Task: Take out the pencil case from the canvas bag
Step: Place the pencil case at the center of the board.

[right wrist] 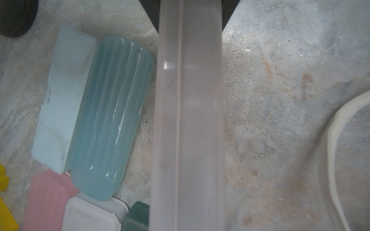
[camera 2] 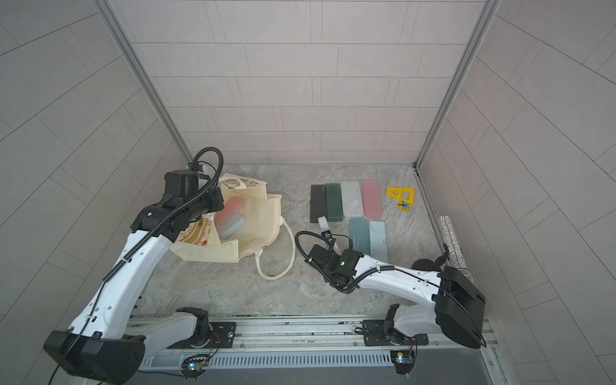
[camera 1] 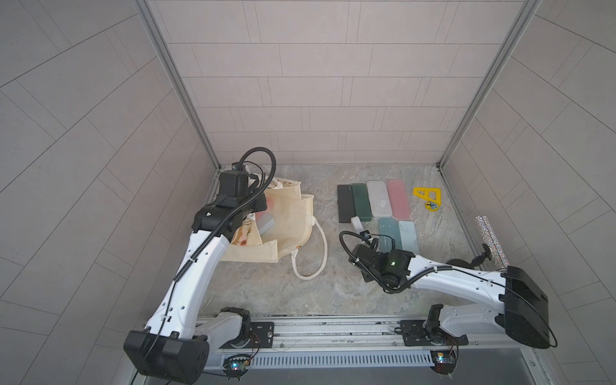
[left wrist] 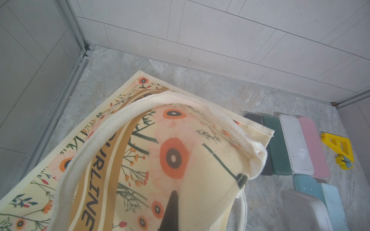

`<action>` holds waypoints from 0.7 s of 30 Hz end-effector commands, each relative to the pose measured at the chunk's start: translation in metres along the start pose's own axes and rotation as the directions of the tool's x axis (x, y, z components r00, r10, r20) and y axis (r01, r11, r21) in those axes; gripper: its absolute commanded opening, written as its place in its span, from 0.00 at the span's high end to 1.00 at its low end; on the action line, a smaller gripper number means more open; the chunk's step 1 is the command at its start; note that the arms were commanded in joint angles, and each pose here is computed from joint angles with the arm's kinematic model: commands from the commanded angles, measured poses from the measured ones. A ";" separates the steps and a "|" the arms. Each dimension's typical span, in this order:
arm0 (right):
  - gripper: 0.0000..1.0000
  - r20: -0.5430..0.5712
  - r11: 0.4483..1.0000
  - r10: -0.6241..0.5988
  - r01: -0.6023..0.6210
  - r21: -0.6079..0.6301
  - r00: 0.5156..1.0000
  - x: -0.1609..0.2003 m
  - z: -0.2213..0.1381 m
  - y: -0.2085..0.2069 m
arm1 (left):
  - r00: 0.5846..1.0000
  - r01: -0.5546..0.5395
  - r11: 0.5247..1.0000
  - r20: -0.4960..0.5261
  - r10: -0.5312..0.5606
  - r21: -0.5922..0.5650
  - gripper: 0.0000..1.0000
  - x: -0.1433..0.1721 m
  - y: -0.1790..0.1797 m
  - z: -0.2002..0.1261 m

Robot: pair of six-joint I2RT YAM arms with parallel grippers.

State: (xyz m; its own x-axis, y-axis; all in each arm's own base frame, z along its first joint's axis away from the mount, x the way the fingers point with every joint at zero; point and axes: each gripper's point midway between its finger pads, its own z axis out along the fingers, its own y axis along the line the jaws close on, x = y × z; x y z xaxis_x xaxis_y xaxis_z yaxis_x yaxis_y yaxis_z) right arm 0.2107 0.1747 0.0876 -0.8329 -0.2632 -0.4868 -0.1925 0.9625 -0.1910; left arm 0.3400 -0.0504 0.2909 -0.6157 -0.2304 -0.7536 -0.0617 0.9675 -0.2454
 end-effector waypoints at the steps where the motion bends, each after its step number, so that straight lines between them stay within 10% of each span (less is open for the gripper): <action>1: 0.77 -0.026 0.992 0.008 -0.005 0.129 1.000 -0.005 -0.001 -0.015 | 1.000 0.023 0.997 0.015 -0.024 0.071 1.00 -0.002 -0.010 -0.004; 21: 0.67 -0.184 0.938 -0.106 0.159 0.308 0.977 -0.002 0.022 -0.024 | 0.998 0.023 0.999 0.067 -0.021 -0.025 1.00 -0.006 0.009 -0.015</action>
State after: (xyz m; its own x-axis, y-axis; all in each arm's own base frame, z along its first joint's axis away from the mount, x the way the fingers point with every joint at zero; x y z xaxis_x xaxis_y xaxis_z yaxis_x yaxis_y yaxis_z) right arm 0.2270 0.1563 0.0702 -0.8911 -0.3376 -0.3033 -0.1638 0.8625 -0.4788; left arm 0.3330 -0.0422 0.2952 -0.5865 -0.2427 -0.7727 -0.0877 0.9675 -0.2373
